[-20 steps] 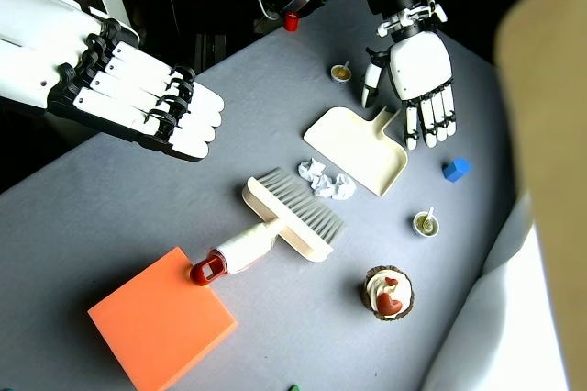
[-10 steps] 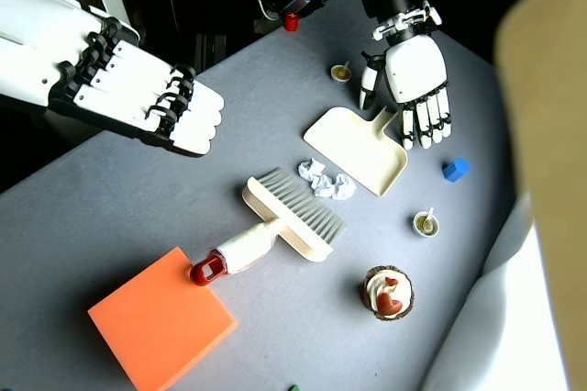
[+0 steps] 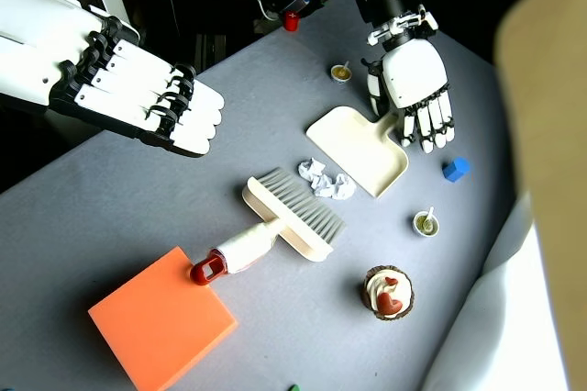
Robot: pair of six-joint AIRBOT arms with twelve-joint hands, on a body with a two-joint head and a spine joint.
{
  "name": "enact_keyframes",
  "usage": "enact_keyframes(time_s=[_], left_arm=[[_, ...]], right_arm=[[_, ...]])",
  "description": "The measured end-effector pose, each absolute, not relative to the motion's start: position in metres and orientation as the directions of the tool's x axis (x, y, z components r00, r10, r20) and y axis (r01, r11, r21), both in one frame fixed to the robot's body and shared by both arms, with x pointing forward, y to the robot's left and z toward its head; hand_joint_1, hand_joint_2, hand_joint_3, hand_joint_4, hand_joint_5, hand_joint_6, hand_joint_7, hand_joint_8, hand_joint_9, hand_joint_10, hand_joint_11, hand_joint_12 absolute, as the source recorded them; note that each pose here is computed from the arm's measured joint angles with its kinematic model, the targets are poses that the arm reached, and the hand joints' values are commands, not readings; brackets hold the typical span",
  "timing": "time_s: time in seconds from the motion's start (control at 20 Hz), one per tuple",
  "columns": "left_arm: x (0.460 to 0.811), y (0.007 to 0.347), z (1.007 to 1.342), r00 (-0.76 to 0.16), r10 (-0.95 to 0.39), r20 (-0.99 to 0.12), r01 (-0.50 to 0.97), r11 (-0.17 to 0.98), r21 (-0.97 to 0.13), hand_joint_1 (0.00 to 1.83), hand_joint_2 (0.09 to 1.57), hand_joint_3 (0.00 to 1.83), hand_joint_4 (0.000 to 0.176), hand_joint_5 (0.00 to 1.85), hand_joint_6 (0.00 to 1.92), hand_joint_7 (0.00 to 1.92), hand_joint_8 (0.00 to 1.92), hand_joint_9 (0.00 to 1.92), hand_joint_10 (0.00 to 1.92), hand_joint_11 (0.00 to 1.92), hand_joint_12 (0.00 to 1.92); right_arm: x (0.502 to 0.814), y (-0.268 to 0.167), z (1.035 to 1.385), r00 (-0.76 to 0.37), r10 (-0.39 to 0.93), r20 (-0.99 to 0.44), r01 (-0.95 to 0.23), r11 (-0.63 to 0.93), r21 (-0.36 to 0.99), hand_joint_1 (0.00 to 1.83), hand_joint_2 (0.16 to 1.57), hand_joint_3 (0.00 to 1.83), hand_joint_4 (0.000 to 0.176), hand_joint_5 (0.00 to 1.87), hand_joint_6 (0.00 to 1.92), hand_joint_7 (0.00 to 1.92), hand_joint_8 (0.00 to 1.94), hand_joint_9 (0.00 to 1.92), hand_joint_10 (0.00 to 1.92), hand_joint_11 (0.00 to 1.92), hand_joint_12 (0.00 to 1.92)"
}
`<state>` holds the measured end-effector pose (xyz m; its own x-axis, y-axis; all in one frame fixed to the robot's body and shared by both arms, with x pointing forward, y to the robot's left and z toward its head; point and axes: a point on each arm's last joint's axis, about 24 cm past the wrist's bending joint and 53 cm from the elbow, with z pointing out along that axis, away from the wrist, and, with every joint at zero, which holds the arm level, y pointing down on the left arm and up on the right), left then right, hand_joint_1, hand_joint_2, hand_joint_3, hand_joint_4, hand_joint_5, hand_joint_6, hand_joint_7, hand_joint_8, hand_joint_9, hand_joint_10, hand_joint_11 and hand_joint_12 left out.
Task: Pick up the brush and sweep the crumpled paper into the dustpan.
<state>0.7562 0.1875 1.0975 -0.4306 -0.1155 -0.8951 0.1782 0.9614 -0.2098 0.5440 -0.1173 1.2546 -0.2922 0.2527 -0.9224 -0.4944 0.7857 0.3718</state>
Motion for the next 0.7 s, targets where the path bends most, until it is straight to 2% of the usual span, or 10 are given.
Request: enact_keyframes(time_s=[0.1,0.35,0.6,0.7], left_arm=[[0.756,0.188,1.097,-0.431,-0.120,-0.895,0.174,0.961,-0.213,1.17,1.09,0.00,0.000,1.04,0.86,0.33,0.00,0.22,0.00,0.13,0.01],[0.755,0.187,1.098,-0.427,-0.117,-0.897,0.173,0.963,-0.208,1.16,1.08,0.00,0.000,1.05,0.85,0.34,0.00,0.22,0.00,0.17,0.02],[0.759,0.180,1.104,-0.406,-0.108,-0.908,0.193,0.961,-0.200,1.16,1.10,0.00,0.000,1.03,0.89,0.34,0.00,0.22,0.00,0.15,0.01],[0.761,0.179,1.106,-0.400,-0.116,-0.909,0.193,0.959,-0.207,1.16,1.09,0.00,0.000,1.05,0.86,0.35,0.00,0.23,0.00,0.15,0.01]], right_arm=[[0.544,-0.117,1.255,-0.293,0.253,-0.922,-0.495,0.785,0.372,0.00,1.00,0.00,0.000,0.01,0.00,0.03,0.00,0.03,0.00,0.05,0.01],[0.544,-0.117,1.255,-0.287,0.252,-0.924,-0.496,0.786,0.369,0.00,0.99,0.00,0.000,0.00,0.00,0.03,0.00,0.03,0.00,0.04,0.00],[0.551,-0.122,1.264,-0.228,0.252,-0.941,-0.490,0.805,0.334,0.00,1.00,0.00,0.000,0.00,0.00,0.03,0.00,0.04,0.00,0.04,0.00],[0.551,-0.118,1.264,-0.211,0.237,-0.948,-0.498,0.809,0.313,0.00,1.05,0.02,0.000,0.00,0.00,0.03,0.00,0.04,0.00,0.04,0.00]])
